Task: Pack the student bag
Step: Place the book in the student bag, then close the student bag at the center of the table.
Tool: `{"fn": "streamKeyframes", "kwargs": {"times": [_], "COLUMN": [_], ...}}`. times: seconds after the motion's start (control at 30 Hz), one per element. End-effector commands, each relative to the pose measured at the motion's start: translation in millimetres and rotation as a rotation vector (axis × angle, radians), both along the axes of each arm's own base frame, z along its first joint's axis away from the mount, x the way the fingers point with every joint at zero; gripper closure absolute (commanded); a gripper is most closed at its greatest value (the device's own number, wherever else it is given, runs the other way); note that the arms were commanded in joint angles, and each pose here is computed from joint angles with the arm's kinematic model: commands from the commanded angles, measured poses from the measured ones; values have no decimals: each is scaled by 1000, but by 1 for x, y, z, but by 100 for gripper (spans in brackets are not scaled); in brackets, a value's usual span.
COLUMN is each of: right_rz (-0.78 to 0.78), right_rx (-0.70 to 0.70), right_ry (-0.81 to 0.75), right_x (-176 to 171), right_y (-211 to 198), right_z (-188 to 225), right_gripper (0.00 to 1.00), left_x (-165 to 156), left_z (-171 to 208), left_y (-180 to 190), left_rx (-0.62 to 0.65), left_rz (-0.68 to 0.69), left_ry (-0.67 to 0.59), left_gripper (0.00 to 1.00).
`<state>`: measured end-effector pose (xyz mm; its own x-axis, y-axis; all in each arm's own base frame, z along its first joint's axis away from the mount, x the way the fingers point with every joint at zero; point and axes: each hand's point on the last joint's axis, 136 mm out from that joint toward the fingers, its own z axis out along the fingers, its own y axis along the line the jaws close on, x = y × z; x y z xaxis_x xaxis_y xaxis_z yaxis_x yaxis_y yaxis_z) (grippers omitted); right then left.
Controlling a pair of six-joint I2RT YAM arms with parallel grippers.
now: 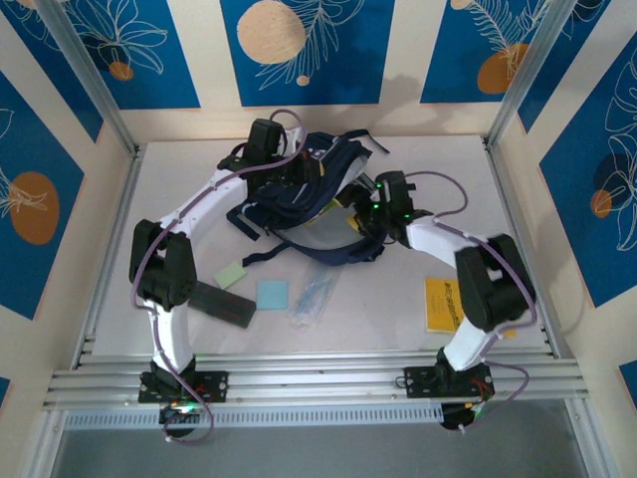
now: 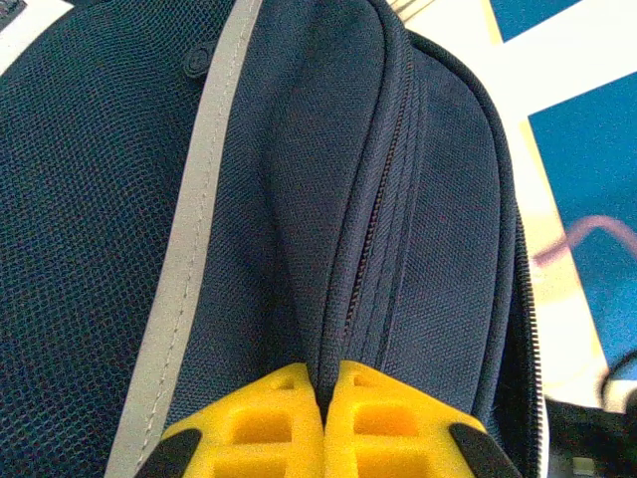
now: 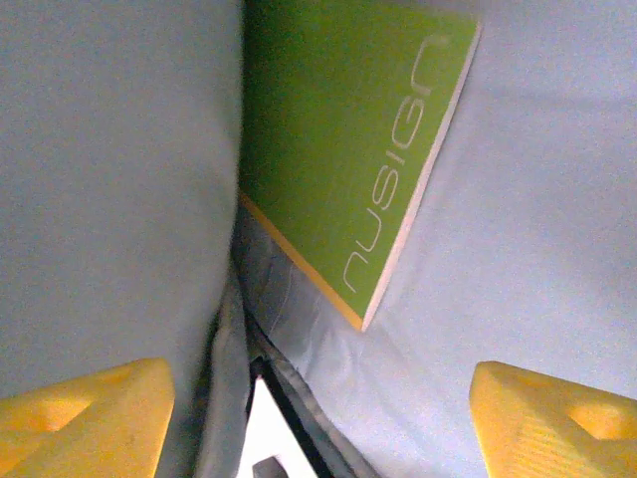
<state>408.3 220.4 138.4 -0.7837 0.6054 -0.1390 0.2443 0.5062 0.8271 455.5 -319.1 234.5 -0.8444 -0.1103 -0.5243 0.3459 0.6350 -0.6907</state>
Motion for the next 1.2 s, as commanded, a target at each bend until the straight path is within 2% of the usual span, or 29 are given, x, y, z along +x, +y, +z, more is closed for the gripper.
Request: {"fn": "streamKeyframes", "kwargs": {"times": [0.0,0.17,0.3,0.43,0.47,0.5,0.57,0.63,0.83,1.17], "right_rz": [31,-37,-172,-258,-272,-293,-338,-391,-558,-688], "right_rx": [-209,-393,-480,-566,-571,-566,-517,-473,-431,-351], "right_ry": [99,218,319,467,514,561,641,695,756,908], "right_x": [-46,-97,-133,-172,-182,-190,-203,-214,-239,-271], "right_y": [-44,-113,-159,-193,-199,-204,-209,-213,-232,-244], "right_z": [-15,-21,-29,-43,-48,-52,-63,-71,-76,-94], "right_gripper": [20,17,0,1,1,1,1,0,1,0], "left_x": [7,-3,-15,-34,-41,-46,-57,-66,-78,-80], "left_z": [41,20,-3,-24,-29,-32,-35,-35,-34,-43], "left_y": [11,8,2,-7,-10,-12,-15,-16,-7,-1], "left_rx": [-24,-14,4,9,18,26,49,66,90,60], "left_rz": [26,17,-9,-53,-66,-79,-95,-105,-91,-36], "left_ry": [-147,-121,-84,-47,-37,-31,-31,-39,-60,-40], "left_gripper": [100,100,100,100,97,87,57,45,39,38]}}
